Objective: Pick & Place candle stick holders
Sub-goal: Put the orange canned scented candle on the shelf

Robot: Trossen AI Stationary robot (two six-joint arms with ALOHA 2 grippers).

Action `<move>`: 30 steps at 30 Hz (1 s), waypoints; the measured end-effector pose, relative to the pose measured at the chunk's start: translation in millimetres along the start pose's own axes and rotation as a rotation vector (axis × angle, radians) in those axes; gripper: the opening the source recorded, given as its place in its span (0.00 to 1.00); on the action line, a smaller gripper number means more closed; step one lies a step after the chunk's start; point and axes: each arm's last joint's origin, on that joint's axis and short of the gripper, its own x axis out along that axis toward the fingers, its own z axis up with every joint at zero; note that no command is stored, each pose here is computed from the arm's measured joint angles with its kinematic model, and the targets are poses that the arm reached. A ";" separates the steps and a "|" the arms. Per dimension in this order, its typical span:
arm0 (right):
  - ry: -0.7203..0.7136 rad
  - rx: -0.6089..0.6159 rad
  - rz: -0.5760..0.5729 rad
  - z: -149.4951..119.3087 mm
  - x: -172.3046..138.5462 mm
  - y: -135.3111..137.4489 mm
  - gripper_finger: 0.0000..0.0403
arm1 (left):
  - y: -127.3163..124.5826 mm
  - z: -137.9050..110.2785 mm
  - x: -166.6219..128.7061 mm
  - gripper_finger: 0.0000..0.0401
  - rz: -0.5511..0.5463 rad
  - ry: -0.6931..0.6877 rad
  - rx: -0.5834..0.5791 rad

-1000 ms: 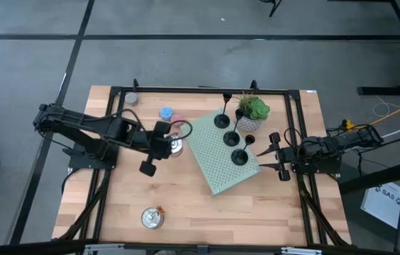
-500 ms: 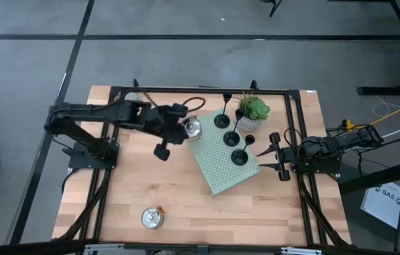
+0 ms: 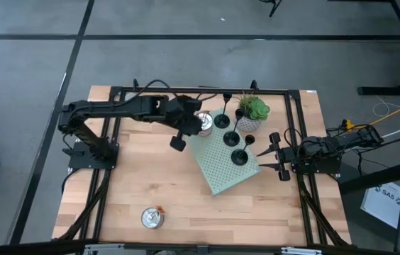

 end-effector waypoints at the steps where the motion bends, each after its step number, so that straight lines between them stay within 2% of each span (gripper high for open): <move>1: 0.000 0.000 0.000 -0.1 0.0 0.0 0.43 | 2.3 -0.8 1.9 0.00 0.007 0.000 -0.008; 6: 0.000 0.000 0.000 -0.1 0.0 0.0 0.43 | 10.7 -4.6 4.7 0.00 0.027 -0.002 -0.034; 12: 0.001 0.000 0.000 -0.1 0.0 0.0 0.43 | 11.9 -9.8 19.5 0.00 -0.038 -0.001 -0.062; 22: 0.000 0.000 0.000 -0.1 0.0 0.0 0.43 | 14.5 -7.4 28.4 0.00 -0.008 -0.012 -0.081; 30: 0.000 0.000 0.000 -0.1 0.0 0.0 0.43 | 14.4 -7.4 29.1 0.04 -0.006 -0.011 -0.110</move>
